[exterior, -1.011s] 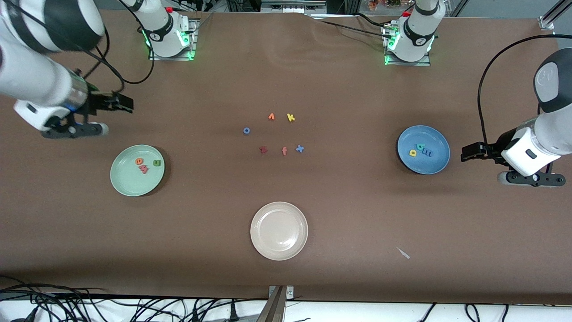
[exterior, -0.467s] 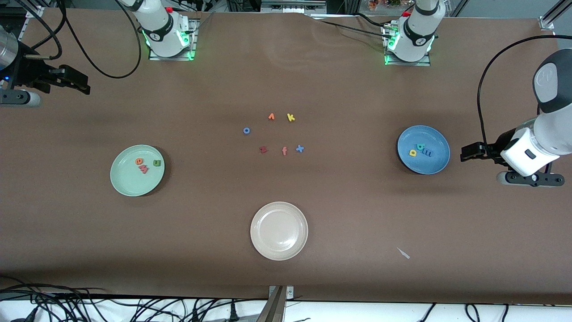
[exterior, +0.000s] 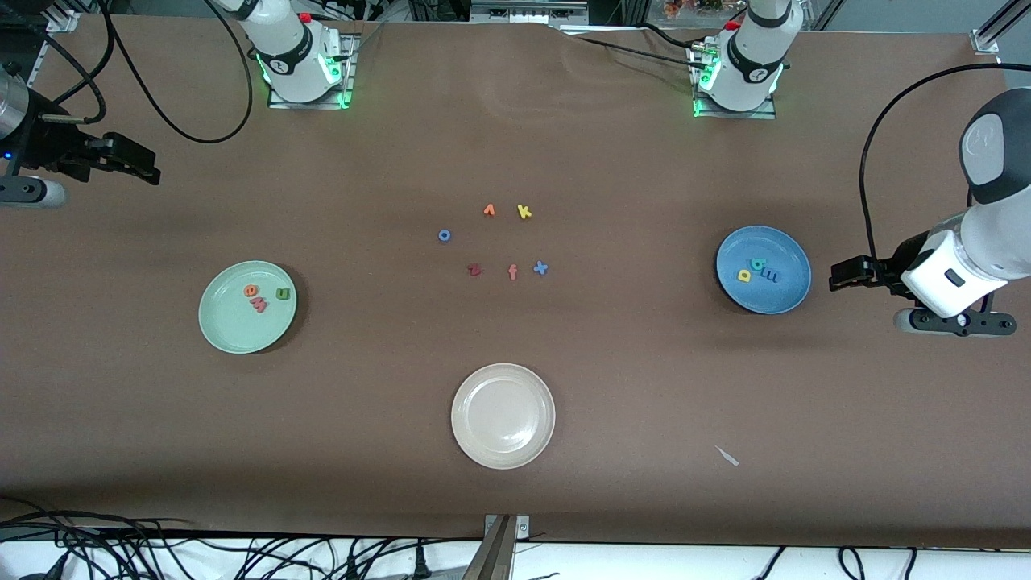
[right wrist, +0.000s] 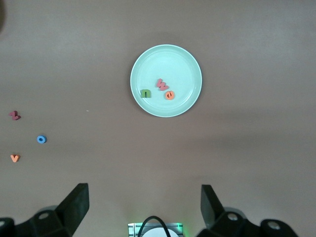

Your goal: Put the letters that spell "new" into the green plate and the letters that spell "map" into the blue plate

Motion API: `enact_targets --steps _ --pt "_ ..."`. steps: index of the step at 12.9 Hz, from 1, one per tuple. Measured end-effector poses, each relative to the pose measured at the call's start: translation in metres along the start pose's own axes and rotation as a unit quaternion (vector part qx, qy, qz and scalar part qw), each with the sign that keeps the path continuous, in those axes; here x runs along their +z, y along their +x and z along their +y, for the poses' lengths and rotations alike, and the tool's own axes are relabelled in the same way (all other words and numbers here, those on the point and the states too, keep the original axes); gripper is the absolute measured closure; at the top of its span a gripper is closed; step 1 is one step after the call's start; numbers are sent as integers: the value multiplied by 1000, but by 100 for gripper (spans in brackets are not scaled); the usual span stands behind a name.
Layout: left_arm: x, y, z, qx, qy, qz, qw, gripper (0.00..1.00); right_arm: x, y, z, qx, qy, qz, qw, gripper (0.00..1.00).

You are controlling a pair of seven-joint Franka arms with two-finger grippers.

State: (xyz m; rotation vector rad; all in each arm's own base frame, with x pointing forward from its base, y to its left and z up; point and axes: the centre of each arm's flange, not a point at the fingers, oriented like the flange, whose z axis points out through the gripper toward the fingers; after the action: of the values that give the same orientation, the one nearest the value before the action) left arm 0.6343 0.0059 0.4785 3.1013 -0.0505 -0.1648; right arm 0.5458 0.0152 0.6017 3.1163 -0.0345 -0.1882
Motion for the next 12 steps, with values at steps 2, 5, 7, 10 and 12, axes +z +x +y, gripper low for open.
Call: enact_targets --steps 2,5,7,10,12 --pt "0 0 0 0 0 0 1000 0 2 2 0 1 0 -1 1000 0" --pt "0 0 0 0 0 0 1000 0 5 3 1 1 0 -3 1000 0" --pt "0 0 0 0 0 0 1000 0 5 3 1 1 0 -4 1000 0" --pt "0 0 1 1 0 0 1000 0 5 3 3 3 0 -4 1000 0" --pt "0 0 1 1 0 0 1000 0 5 3 3 3 0 -4 1000 0"
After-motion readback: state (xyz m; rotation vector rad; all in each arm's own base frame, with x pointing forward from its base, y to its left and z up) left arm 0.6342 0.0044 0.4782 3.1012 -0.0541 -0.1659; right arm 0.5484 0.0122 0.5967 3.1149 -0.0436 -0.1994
